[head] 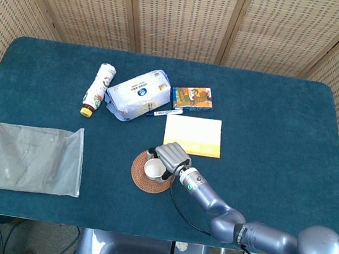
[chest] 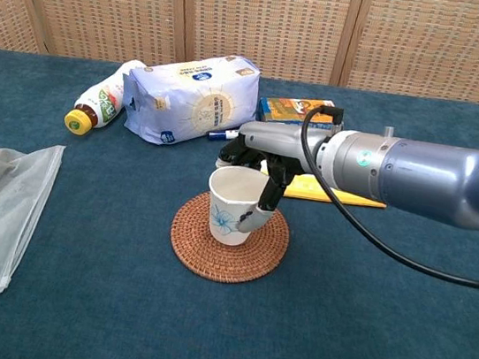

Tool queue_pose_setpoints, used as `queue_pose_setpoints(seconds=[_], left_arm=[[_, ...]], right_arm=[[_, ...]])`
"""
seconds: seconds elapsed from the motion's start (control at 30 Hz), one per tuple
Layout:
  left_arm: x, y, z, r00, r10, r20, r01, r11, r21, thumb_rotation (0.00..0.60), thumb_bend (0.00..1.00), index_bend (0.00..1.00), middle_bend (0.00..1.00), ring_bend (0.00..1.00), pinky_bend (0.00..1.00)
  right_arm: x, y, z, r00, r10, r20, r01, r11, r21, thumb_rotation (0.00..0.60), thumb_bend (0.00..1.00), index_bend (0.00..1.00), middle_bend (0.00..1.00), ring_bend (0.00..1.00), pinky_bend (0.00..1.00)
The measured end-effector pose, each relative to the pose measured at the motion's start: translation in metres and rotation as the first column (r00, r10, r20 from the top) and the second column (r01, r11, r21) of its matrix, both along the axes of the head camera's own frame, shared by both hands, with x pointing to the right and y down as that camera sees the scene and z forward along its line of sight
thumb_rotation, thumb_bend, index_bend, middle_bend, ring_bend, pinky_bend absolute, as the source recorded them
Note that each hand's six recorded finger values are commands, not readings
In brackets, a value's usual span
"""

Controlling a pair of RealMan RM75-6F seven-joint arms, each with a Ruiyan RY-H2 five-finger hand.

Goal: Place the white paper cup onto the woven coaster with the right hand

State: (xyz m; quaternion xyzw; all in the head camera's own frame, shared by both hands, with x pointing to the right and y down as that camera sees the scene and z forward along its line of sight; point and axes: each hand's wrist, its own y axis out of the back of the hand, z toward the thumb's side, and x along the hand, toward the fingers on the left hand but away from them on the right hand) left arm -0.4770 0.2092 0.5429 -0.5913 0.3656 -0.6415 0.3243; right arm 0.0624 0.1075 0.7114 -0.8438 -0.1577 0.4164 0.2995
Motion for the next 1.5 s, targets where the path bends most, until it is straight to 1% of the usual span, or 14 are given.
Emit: queue_pose_setpoints(seconds=[0.13,0.17,0.23,0.27,0.3,0.37,0.6,0.8,0.9,1.0,1.1,1.27,1.33,1.5], left_arm=[[0.000,0.000,0.001,1.000,-0.001,-0.002,0.001,1.000,-0.003,0.600,0.06,0.00,0.00,0.00,0.00],[0.000,0.000,0.001,1.000,-0.001,-0.002,0.001,1.000,-0.004,0.600,0.06,0.00,0.00,0.00,0.00],[0.000,0.000,0.001,1.000,0.000,-0.002,0.000,1.000,-0.005,0.600,0.06,0.00,0.00,0.00,0.00],[0.000,0.000,0.001,1.000,0.000,-0.002,0.000,1.000,-0.005,0.600,0.06,0.00,0.00,0.00,0.00],[0.000,0.000,0.001,1.000,0.000,-0.001,0.000,1.000,-0.004,0.600,0.06,0.00,0.00,0.00,0.00],[0.000,0.000,0.001,1.000,0.000,-0.001,0.000,1.000,-0.003,0.600,0.06,0.00,0.00,0.00,0.00],[0.002,0.000,0.002,1.000,0.008,0.002,-0.008,1.000,-0.006,0.600,0.06,0.00,0.00,0.00,0.00],[0.002,0.001,-0.001,1.000,0.007,-0.001,-0.007,1.000,0.003,0.600,0.06,0.00,0.00,0.00,0.00],[0.002,0.002,-0.003,1.000,0.006,-0.006,-0.006,1.000,0.009,0.600,0.06,0.00,0.00,0.00,0.00],[0.003,0.003,-0.005,1.000,0.008,-0.012,-0.007,1.000,0.018,0.600,0.06,0.00,0.00,0.00,0.00],[0.003,0.004,-0.008,1.000,0.010,-0.020,-0.010,1.000,0.026,0.600,0.06,0.00,0.00,0.00,0.00],[0.001,0.004,-0.011,1.000,0.006,-0.028,-0.005,0.999,0.042,0.600,0.06,0.00,0.00,0.00,0.00],[0.000,0.004,-0.012,1.000,0.004,-0.027,-0.002,0.999,0.050,0.600,0.06,0.00,0.00,0.00,0.00],[-0.001,0.006,-0.015,1.000,0.001,-0.030,0.001,0.998,0.065,0.600,0.06,0.00,0.00,0.00,0.00]], right_arm=[[-0.005,0.000,0.005,1.000,0.011,-0.018,-0.010,1.000,0.002,0.600,0.11,0.38,0.47,0.47,0.58],[-0.005,0.000,0.006,1.000,0.010,-0.023,-0.010,1.000,0.005,0.600,0.10,0.32,0.42,0.41,0.51],[-0.005,0.001,0.008,0.999,0.012,-0.032,-0.011,1.000,0.005,0.600,0.08,0.16,0.24,0.24,0.32],[-0.005,0.002,0.008,0.999,0.010,-0.036,-0.010,1.000,0.005,0.600,0.07,0.07,0.12,0.12,0.20],[-0.005,0.003,0.008,0.999,0.007,-0.040,-0.006,1.000,0.002,0.600,0.06,0.02,0.05,0.04,0.11],[-0.004,0.004,0.007,0.999,-0.003,-0.043,0.003,1.000,-0.007,0.600,0.06,0.00,0.00,0.00,0.05],[-0.003,0.001,-0.012,1.000,-0.003,-0.015,0.003,1.000,0.014,0.600,0.06,0.00,0.00,0.00,0.03],[0.010,-0.002,-0.040,1.000,-0.009,-0.002,0.009,0.998,0.054,0.600,0.06,0.00,0.00,0.00,0.03],[0.027,-0.005,-0.058,1.000,-0.009,-0.011,0.010,0.995,0.096,0.600,0.06,0.00,0.00,0.00,0.01],[0.053,-0.010,-0.078,0.999,0.003,-0.037,0.003,0.987,0.162,0.600,0.03,0.00,0.00,0.00,0.00],[0.086,-0.015,-0.096,0.997,0.022,-0.071,-0.003,0.967,0.255,0.600,0.00,0.00,0.00,0.00,0.00],[0.138,-0.010,-0.120,0.994,0.063,-0.091,-0.019,0.907,0.420,0.600,0.00,0.00,0.00,0.00,0.00],[0.165,-0.004,-0.126,0.991,0.107,-0.083,-0.058,0.891,0.451,0.600,0.00,0.00,0.00,0.00,0.00],[0.224,0.015,-0.130,0.977,0.200,-0.069,-0.146,0.875,0.462,0.600,0.00,0.00,0.00,0.00,0.00]])
